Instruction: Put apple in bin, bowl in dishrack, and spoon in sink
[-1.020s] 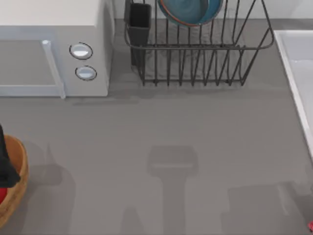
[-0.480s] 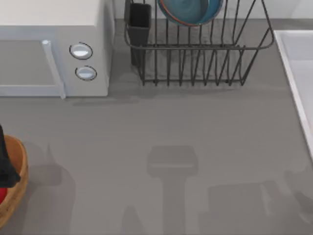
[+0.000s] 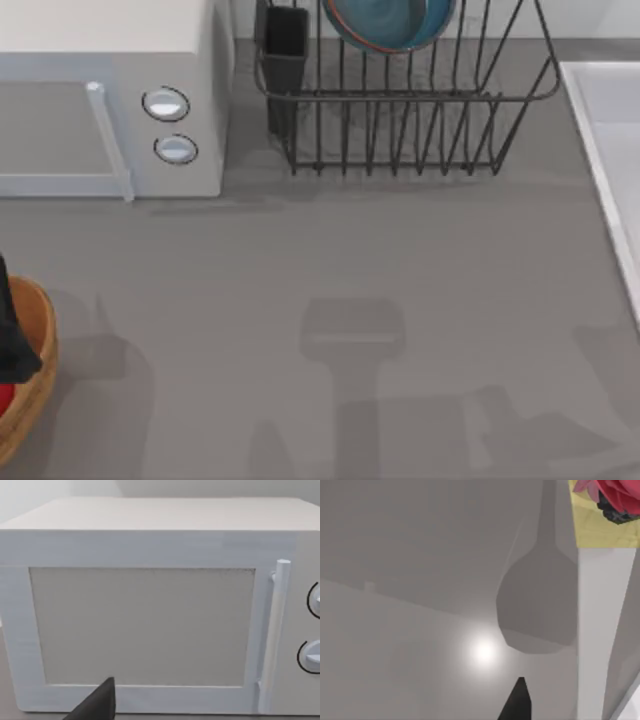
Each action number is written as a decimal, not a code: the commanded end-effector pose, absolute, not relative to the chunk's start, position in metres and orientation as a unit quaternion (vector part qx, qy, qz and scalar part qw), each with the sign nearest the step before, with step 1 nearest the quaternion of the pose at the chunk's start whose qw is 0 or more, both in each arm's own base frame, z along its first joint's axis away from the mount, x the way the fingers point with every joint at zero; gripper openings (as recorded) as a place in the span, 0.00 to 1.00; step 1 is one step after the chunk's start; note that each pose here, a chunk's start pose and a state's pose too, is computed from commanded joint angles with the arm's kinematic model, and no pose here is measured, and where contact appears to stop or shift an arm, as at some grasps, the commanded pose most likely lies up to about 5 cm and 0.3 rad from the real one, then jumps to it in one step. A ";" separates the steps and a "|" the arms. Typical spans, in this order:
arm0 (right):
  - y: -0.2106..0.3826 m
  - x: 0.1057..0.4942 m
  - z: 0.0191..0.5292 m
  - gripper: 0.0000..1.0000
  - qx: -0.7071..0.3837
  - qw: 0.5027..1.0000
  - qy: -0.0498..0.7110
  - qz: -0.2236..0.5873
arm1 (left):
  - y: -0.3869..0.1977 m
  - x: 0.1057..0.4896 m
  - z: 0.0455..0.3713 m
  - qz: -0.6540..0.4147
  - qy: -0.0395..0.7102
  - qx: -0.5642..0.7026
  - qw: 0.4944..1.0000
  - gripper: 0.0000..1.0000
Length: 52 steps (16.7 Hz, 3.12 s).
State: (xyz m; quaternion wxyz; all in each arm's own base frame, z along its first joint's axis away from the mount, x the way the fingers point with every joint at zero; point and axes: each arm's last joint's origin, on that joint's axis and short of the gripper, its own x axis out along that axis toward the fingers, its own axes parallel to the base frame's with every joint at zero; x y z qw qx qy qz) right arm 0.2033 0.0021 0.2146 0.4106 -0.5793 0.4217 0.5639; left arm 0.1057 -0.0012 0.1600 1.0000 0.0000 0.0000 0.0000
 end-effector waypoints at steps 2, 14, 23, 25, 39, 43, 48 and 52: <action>0.002 0.203 0.215 0.00 -0.579 0.411 0.422 0.564 | -0.001 0.106 0.160 0.000 0.000 0.000 1.000 1.00; -0.009 0.321 0.246 0.00 -0.565 0.375 0.424 0.601 | -0.001 0.106 0.160 0.000 0.000 0.000 1.000 1.00; -0.044 0.468 0.238 0.00 -0.583 0.387 0.414 0.582 | -0.001 0.106 0.160 0.000 0.000 0.000 1.000 1.00; -0.053 0.483 0.226 0.00 -0.584 0.394 0.416 0.576 | -0.001 0.106 0.160 0.000 0.000 0.000 1.000 1.00; -0.065 0.501 0.199 0.00 -0.585 0.410 0.420 0.559 | -0.001 0.106 0.160 0.000 0.000 0.000 1.000 1.00; -0.065 0.503 0.180 0.00 -0.581 0.408 0.422 0.563 | -0.001 0.106 0.160 0.000 0.000 0.000 1.000 1.00; -0.067 0.499 0.156 0.00 -0.579 0.407 0.424 0.565 | -0.001 0.106 0.160 0.000 0.000 0.000 1.000 1.00; -0.068 0.499 0.154 0.00 -0.581 0.409 0.423 0.563 | -0.001 0.106 0.160 0.000 0.000 0.000 1.000 1.00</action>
